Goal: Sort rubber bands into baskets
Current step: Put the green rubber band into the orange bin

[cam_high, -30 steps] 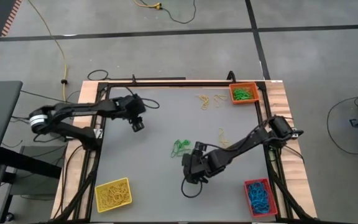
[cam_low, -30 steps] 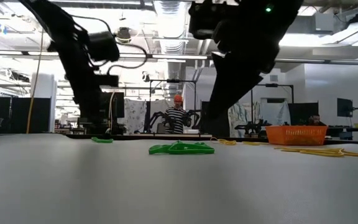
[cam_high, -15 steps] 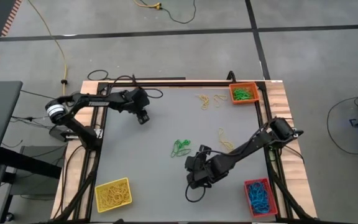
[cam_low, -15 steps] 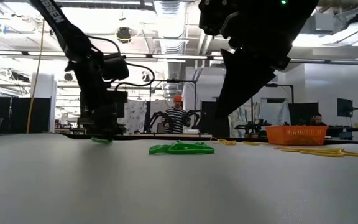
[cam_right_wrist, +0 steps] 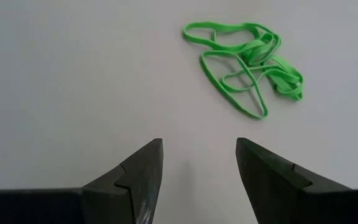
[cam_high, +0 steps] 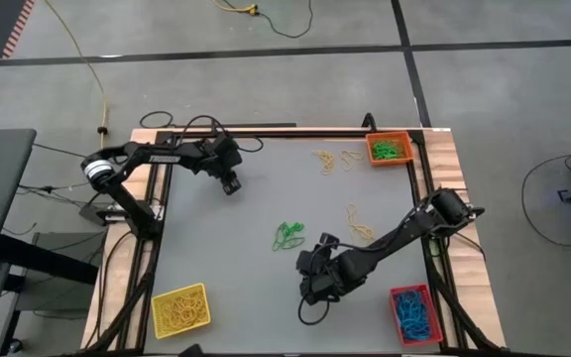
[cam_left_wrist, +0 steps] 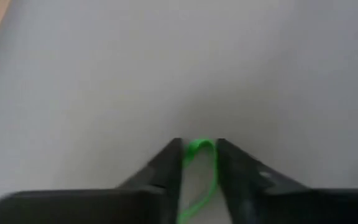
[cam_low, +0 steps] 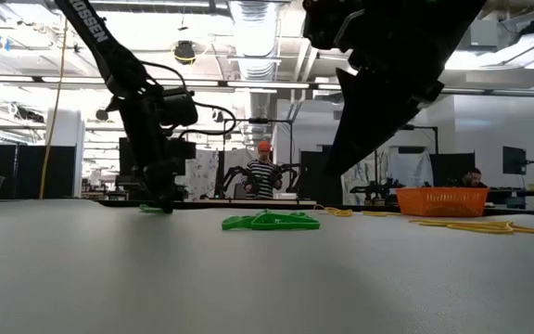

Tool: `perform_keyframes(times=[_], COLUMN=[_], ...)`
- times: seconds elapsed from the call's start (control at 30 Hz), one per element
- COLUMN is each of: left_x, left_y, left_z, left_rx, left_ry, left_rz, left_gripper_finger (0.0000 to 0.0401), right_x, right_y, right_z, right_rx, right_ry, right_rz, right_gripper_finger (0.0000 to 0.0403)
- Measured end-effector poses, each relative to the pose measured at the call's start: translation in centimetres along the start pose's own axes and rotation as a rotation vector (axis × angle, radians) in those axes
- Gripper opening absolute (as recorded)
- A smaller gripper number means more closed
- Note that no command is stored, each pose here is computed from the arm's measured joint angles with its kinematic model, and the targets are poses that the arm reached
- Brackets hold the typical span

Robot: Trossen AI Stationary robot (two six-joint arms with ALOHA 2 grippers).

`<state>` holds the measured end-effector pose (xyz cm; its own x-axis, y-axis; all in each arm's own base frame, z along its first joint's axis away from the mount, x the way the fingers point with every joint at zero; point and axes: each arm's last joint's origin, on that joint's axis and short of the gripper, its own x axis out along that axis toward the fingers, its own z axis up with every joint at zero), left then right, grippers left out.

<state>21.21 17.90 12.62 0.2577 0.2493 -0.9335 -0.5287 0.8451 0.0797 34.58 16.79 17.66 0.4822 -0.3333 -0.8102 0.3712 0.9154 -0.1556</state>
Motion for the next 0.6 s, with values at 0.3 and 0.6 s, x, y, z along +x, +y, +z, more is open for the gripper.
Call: perform_keyframes(times=[0.3, 0.6], left_x=[-1.1, -6.1], left_y=[-1.3, -6.2], left_z=[1.5, 3.5], left_rx=[0.058, 0.197], left_ry=[0.003, -0.122], left_rz=[-0.062, -0.158], left_gripper_finger=[0.0001, 0.0000], right_x=[0.0, 0.0], right_y=[-0.1, -0.3], right_z=[0.0, 0.2], right_rx=[-0.003, -0.006], right_ry=[-0.004, -0.084], right_rz=[-0.012, -0.102], right_gripper_finger=[0.0233, 0.0233])
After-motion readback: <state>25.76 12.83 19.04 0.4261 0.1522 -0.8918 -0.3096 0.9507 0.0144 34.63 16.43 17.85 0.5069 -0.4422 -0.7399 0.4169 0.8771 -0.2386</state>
